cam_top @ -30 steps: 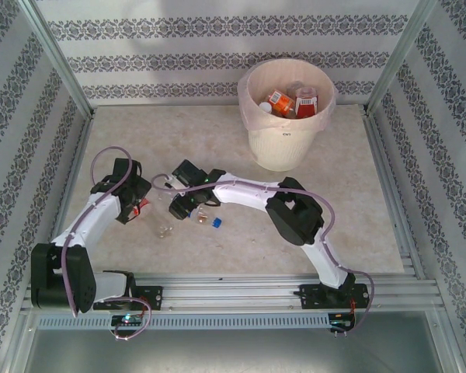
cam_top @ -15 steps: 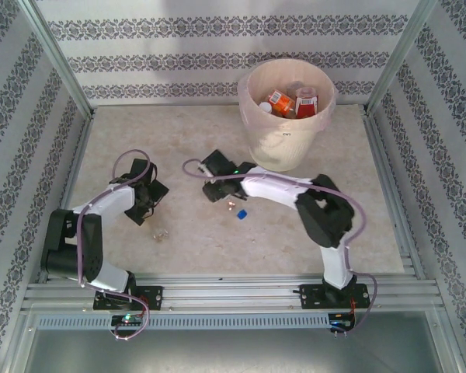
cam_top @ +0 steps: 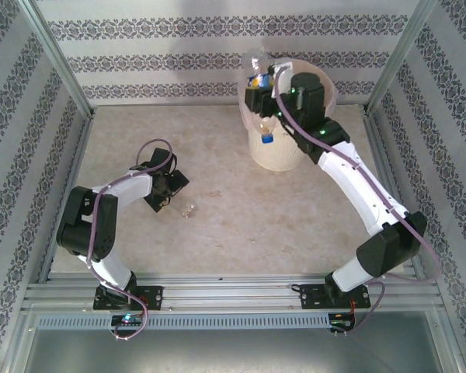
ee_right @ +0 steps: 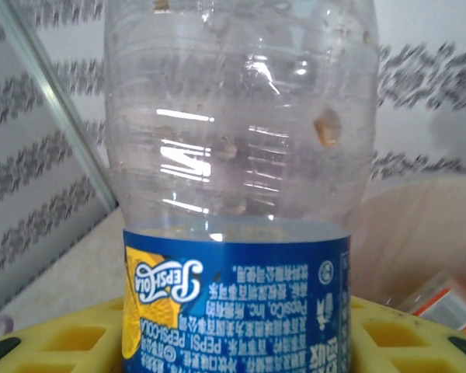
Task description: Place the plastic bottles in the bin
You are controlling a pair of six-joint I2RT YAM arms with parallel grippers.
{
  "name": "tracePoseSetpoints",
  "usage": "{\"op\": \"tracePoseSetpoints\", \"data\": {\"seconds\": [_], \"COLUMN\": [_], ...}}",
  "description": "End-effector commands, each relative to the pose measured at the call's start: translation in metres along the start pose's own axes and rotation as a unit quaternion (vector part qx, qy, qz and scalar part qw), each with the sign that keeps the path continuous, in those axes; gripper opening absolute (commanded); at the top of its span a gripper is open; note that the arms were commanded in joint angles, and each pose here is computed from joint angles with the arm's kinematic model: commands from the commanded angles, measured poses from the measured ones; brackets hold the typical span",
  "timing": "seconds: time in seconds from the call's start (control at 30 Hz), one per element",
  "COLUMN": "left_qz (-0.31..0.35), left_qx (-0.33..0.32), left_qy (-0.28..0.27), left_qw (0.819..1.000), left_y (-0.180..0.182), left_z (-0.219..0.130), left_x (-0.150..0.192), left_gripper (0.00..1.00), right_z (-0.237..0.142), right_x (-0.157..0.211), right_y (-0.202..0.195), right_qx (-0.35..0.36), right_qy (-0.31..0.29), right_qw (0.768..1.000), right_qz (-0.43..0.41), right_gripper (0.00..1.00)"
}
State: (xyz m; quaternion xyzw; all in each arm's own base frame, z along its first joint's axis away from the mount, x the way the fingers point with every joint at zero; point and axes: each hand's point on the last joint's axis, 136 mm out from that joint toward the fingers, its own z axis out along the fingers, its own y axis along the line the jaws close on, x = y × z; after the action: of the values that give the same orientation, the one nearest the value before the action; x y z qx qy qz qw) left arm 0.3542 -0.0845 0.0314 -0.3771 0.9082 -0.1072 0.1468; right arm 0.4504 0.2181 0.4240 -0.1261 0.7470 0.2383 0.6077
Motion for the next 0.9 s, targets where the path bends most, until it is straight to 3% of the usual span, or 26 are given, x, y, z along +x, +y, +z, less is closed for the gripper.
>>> {"op": "tracePoseSetpoints", "data": {"seconds": [0.0,0.27,0.5,0.67,0.87], "left_qz": [0.024,0.049,0.052,0.054,0.051], "left_qx": [-0.025,-0.029,-0.036,-0.041,-0.063], "left_qy": [-0.006,-0.020,-0.039,-0.054,-0.066], "left_qw": [0.999,0.998,0.997,0.996,0.995], "left_y": [0.007,0.005,0.004,0.005,0.017], "left_z": [-0.002,-0.008,-0.017,-0.028,-0.029], "left_x": [-0.001,-0.008,-0.024,-0.038,-0.055], "left_gripper": [1.00,1.00,1.00,1.00,1.00], "right_z": [0.012,0.045,0.081,0.074,0.054], "right_x": [-0.028,-0.045,0.002,0.029,0.023], "right_y": [-0.018,-0.091,-0.114,-0.128,-0.135], "right_qx": [0.005,0.118,0.158,0.228,0.256], "right_qy": [-0.031,-0.052,0.038,0.096,0.099], "right_qw": [0.999,0.992,0.986,0.968,0.961], "right_qz": [0.021,0.008,0.033,0.029,0.037], "right_gripper": [0.53,0.54,0.57,0.69,0.90]}}
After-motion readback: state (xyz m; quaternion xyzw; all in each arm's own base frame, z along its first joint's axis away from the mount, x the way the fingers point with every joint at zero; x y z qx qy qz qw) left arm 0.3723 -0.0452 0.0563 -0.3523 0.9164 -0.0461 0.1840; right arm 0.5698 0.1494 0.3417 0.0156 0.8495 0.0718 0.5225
